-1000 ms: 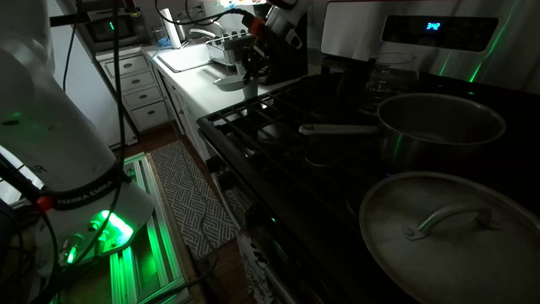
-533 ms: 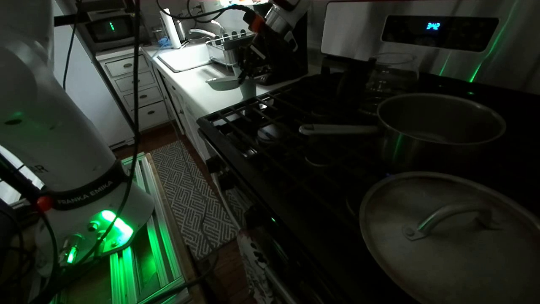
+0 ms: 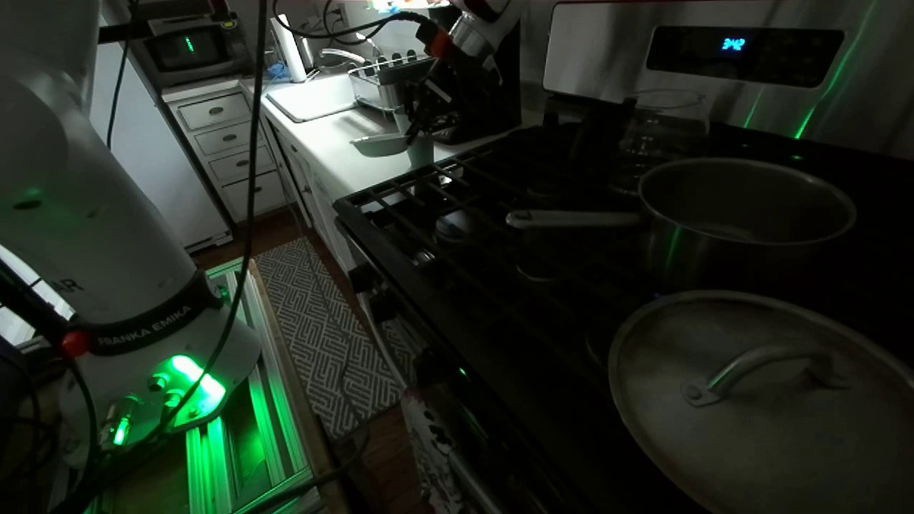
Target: Remove the white plate from the stove and put it on the counter
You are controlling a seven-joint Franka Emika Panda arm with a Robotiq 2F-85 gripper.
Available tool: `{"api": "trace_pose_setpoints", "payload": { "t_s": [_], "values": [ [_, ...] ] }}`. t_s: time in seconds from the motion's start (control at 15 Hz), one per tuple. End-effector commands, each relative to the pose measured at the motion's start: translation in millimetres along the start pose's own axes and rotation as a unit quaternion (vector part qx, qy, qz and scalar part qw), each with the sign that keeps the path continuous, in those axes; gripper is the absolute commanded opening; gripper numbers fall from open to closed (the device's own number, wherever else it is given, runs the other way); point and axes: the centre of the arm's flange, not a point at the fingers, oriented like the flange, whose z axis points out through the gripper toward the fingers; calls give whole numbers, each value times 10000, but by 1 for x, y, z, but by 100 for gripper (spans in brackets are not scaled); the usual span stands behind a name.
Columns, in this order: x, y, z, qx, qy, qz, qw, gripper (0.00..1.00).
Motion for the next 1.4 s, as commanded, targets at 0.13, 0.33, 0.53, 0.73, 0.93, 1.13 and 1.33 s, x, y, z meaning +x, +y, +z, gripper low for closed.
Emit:
{"api": "trace_pose_setpoints", "payload": {
  "t_s": [0.13,0.33,0.53,0.73,0.93,1.13,1.33],
  "values": [
    [21,-5,2,-296,-122,-463,9984,2],
    [24,-8,11,-298,161,-625,9975,2],
    [29,-10,21,-220,581,-587,9963,2],
    [32,-14,37,-25,816,-528,9953,2],
    [37,-17,53,215,937,-496,9941,2],
    [38,-22,66,371,1060,-442,9927,2],
    [39,-23,77,472,1265,-316,9903,2]
  ]
}}
